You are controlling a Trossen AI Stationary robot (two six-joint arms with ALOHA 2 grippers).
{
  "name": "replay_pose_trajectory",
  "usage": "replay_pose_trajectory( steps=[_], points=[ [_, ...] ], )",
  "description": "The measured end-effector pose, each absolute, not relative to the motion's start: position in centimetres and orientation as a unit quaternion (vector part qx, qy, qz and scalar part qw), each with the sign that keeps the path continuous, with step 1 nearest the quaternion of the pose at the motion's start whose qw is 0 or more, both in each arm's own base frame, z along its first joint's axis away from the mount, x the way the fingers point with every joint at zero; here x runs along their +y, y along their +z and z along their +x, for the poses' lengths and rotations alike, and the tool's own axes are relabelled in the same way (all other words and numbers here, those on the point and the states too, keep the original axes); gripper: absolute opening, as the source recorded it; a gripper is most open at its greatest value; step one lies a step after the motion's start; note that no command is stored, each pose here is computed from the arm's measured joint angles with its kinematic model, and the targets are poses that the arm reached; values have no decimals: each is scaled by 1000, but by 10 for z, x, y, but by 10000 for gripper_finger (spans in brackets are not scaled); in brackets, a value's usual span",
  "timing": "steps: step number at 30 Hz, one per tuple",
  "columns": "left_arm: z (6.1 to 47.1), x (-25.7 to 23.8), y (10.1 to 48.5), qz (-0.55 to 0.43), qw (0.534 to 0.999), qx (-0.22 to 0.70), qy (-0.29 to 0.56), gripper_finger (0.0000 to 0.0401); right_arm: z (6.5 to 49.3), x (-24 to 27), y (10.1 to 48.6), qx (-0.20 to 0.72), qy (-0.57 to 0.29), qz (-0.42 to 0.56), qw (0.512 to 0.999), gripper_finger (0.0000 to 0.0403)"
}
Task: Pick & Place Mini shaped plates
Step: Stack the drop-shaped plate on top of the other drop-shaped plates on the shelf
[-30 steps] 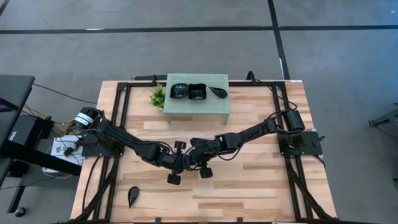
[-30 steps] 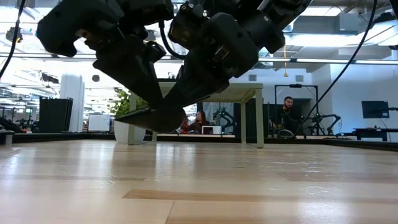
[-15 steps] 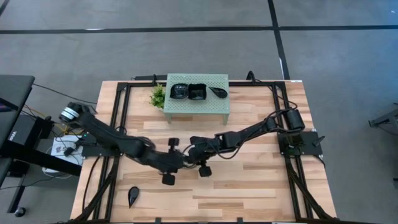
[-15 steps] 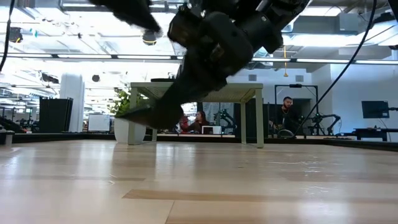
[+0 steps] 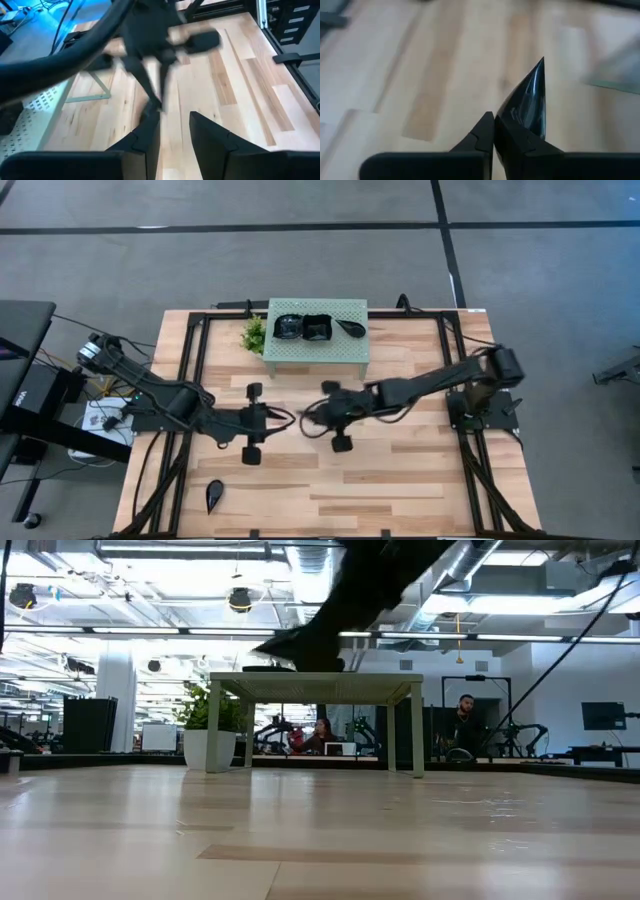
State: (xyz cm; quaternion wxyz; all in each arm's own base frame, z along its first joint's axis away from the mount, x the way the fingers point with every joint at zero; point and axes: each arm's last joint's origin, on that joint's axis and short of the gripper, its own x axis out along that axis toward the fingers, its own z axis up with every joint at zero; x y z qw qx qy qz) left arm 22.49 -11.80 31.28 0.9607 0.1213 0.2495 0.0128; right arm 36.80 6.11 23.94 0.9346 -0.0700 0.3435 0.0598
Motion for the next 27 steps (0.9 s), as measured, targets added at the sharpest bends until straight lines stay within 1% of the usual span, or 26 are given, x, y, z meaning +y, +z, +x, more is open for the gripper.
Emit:
replay_pose_trajectory(
  steps=[2,4,8,11,13,17,24,27],
  points=[
    [225,-118,313,122,961,250,12,106,353,56,259,343,15,-87,935,12],
    [225,-118,312,123,959,253,12,106,337,49,279,340,-47,-109,933,17],
    [225,-119,309,127,957,259,12,106,306,34,316,306,-166,-140,927,24],
    [225,-118,309,127,957,259,12,106,290,19,334,293,-221,-161,916,25],
    [225,-119,309,127,957,259,12,106,283,4,340,290,-248,-153,912,23],
    [225,-118,309,127,957,260,12,106,279,-29,333,320,-293,-126,892,17],
    [225,-118,309,127,957,260,12,106,288,-79,296,392,-291,-86,869,19],
    [225,-118,309,128,957,260,12,106,293,-92,289,394,-305,-82,863,19]
  ],
)
